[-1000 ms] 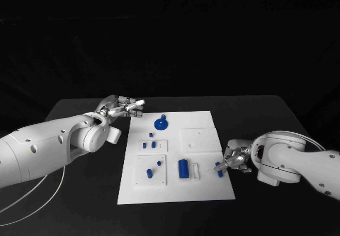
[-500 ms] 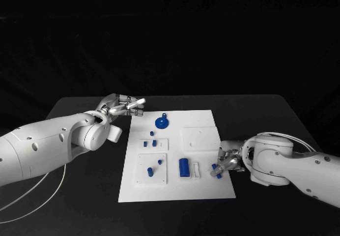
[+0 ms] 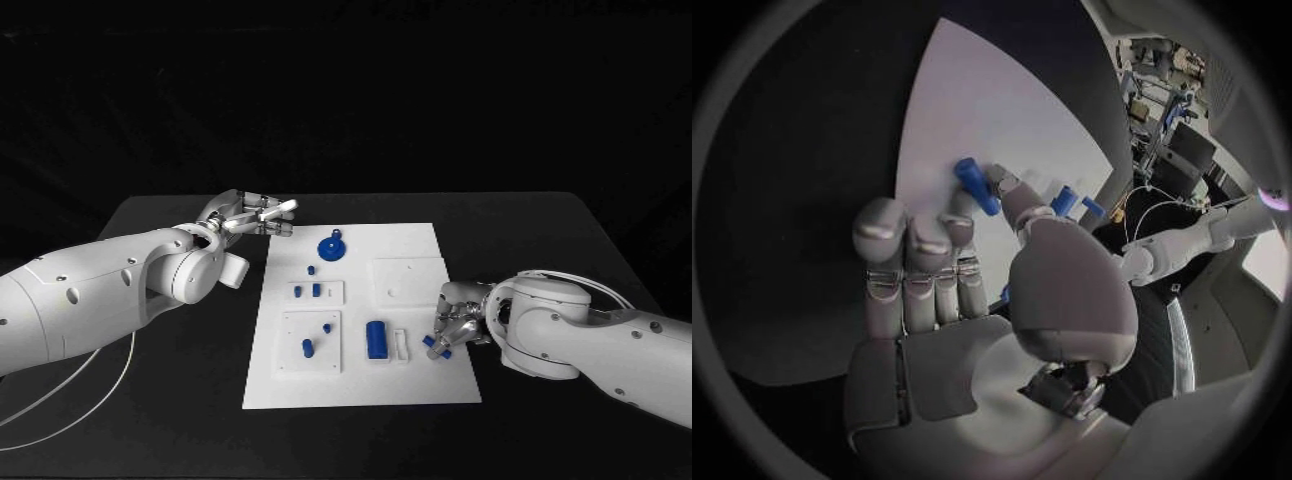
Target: Assemble the parts on the task board
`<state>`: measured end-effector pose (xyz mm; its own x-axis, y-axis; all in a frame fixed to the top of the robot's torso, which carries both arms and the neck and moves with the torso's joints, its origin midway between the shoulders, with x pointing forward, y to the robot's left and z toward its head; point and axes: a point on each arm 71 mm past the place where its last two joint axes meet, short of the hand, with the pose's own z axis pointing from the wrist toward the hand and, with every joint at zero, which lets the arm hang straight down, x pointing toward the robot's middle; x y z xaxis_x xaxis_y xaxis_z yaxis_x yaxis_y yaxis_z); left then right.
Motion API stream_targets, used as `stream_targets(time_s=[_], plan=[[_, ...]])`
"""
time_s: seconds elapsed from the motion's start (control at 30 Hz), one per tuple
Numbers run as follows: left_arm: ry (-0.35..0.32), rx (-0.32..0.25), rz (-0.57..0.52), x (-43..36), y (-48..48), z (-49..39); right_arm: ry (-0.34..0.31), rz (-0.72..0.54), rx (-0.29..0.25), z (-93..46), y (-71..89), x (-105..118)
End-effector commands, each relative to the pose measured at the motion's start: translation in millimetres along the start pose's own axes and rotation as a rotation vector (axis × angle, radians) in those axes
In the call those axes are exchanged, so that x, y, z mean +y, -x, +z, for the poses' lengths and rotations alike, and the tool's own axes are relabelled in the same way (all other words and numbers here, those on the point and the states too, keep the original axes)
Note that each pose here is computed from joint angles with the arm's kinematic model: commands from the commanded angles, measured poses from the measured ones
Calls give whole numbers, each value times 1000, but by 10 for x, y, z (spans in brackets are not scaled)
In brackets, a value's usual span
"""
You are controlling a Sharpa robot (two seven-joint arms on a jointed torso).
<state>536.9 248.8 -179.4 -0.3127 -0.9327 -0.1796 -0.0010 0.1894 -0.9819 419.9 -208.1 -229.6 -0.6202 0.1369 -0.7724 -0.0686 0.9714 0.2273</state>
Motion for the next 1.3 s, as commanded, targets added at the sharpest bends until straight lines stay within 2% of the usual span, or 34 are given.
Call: stream_targets(time_s=[0.03, 0.33, 0.8, 1.0, 1.3], plan=[[6, 17, -11, -2, -20, -1, -89, 94, 76, 58, -285, -169], [14, 24, -10, 4, -25, -2, -60, 227, 87, 8, -258, -153], [22, 32, -8, 11, -24, -6, 3, 384, 44, -39, -187, -39], [26, 35, -7, 13, -29, -6, 20, 422, 36, -50, -154, 16], [31, 40, -6, 16, -36, -6, 30, 428, 65, -41, -160, 102]])
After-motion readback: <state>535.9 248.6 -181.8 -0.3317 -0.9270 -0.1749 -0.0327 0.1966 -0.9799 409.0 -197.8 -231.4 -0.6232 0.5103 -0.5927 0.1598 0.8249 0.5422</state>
